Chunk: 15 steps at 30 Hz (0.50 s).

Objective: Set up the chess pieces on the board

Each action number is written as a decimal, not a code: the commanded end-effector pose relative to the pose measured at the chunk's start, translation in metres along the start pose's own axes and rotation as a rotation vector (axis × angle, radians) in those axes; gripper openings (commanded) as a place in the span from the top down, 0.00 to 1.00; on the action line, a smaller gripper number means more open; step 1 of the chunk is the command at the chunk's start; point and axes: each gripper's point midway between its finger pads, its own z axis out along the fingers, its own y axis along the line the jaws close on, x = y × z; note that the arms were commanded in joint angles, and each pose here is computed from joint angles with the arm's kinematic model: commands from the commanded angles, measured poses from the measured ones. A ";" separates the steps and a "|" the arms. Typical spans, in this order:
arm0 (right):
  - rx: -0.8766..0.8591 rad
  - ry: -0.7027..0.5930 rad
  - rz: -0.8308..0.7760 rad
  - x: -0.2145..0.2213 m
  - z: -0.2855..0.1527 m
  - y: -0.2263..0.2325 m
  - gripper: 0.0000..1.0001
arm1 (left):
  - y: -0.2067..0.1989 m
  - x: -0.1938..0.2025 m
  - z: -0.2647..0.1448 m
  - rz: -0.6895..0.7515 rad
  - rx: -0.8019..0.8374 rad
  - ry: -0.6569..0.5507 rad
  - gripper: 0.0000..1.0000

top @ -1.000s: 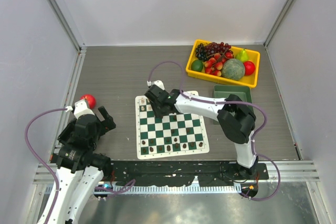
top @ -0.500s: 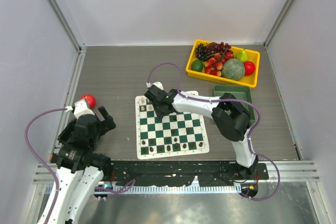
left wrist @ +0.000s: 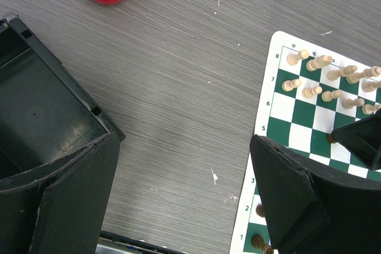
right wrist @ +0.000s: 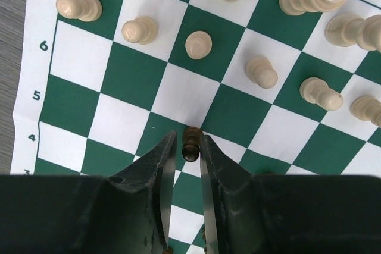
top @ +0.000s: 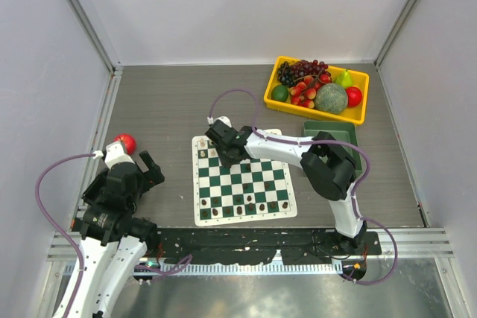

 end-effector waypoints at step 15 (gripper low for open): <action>-0.024 -0.071 -0.001 -0.019 -0.025 0.006 0.83 | -0.002 -0.004 0.002 -0.006 0.004 -0.019 0.01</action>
